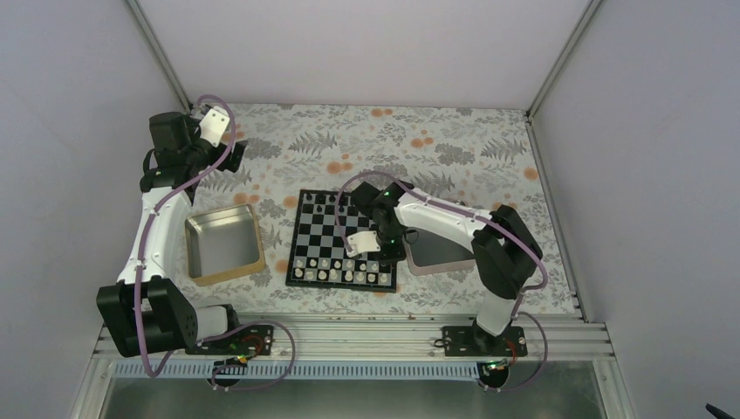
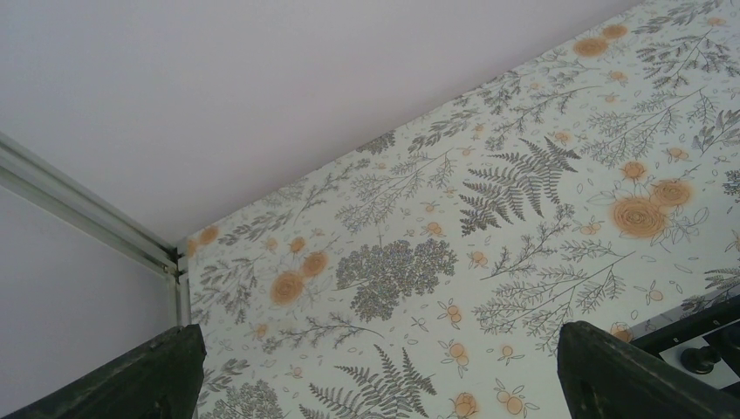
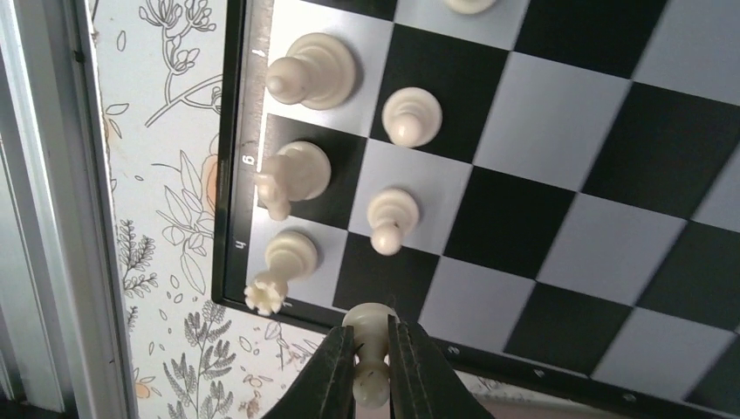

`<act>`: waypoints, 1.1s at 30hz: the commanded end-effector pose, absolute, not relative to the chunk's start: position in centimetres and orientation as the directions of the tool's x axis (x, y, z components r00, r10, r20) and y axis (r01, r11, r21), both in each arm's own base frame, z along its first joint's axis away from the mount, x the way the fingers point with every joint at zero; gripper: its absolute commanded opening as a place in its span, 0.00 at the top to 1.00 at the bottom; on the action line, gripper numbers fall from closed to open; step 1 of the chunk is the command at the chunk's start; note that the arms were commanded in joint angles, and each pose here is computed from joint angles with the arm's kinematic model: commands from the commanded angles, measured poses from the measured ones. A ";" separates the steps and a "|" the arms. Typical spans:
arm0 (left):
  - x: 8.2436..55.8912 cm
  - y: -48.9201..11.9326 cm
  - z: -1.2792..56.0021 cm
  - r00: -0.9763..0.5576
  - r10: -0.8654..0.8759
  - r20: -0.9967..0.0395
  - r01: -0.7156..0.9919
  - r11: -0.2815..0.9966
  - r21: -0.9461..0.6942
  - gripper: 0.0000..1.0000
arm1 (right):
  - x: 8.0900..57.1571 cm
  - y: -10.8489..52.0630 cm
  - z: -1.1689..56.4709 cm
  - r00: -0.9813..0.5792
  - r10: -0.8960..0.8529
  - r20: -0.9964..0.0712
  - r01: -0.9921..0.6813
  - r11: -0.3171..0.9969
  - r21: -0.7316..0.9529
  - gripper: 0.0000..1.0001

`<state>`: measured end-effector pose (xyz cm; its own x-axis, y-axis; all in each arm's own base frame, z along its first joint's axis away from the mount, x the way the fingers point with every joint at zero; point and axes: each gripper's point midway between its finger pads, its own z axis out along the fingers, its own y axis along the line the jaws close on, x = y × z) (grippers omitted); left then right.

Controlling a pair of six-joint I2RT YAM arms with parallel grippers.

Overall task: Set up the chess pieces on the board
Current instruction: Place the chess piece on the chessboard.

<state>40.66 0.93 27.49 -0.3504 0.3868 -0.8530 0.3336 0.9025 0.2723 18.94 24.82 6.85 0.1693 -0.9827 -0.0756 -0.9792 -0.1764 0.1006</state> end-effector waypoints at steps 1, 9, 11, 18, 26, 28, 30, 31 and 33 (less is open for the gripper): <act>40.8 0.9 28.8 -0.323 0.378 -0.867 0.330 0.904 0.271 0.00 | 17.8 25.3 5.1 0.166 -0.982 -0.094 -0.972 -0.179 0.155 0.89; 40.7 1.0 28.9 -0.323 0.377 -0.868 0.326 0.905 0.272 0.00 | 17.6 25.1 4.2 0.173 -0.981 -0.090 -0.969 -0.186 0.162 0.88; 40.7 1.0 28.9 -0.323 0.377 -0.868 0.327 0.905 0.272 0.00 | 17.6 25.0 4.1 0.175 -0.981 -0.086 -0.969 -0.187 0.163 0.88; 40.7 0.9 28.9 -0.323 0.376 -0.869 0.328 0.905 0.270 0.00 | 17.7 24.8 3.8 0.171 -0.982 -0.076 -0.970 -0.181 0.159 0.87; 40.6 0.9 28.8 -0.323 0.376 -0.869 0.327 0.906 0.271 0.00 | 18.3 24.3 3.5 0.163 -0.985 -0.064 -0.975 -0.171 0.145 0.84; 40.7 0.9 28.8 -0.321 0.376 -0.869 0.328 0.905 0.270 0.00 | 18.3 24.3 3.4 0.162 -0.985 -0.061 -0.974 -0.170 0.149 0.81; 40.7 0.9 28.6 -0.326 0.375 -0.868 0.331 0.905 0.267 0.00 | 18.5 24.2 3.3 0.160 -0.985 -0.060 -0.976 -0.167 0.142 0.80; 40.7 0.9 28.6 -0.327 0.375 -0.868 0.331 0.905 0.267 0.00 | 18.5 24.1 3.3 0.158 -0.986 -0.057 -0.976 -0.165 0.142 0.79; 40.7 0.9 28.7 -0.324 0.375 -0.868 0.331 0.905 0.268 0.00 | 18.7 24.1 3.4 0.155 -0.986 -0.056 -0.977 -0.162 0.136 0.77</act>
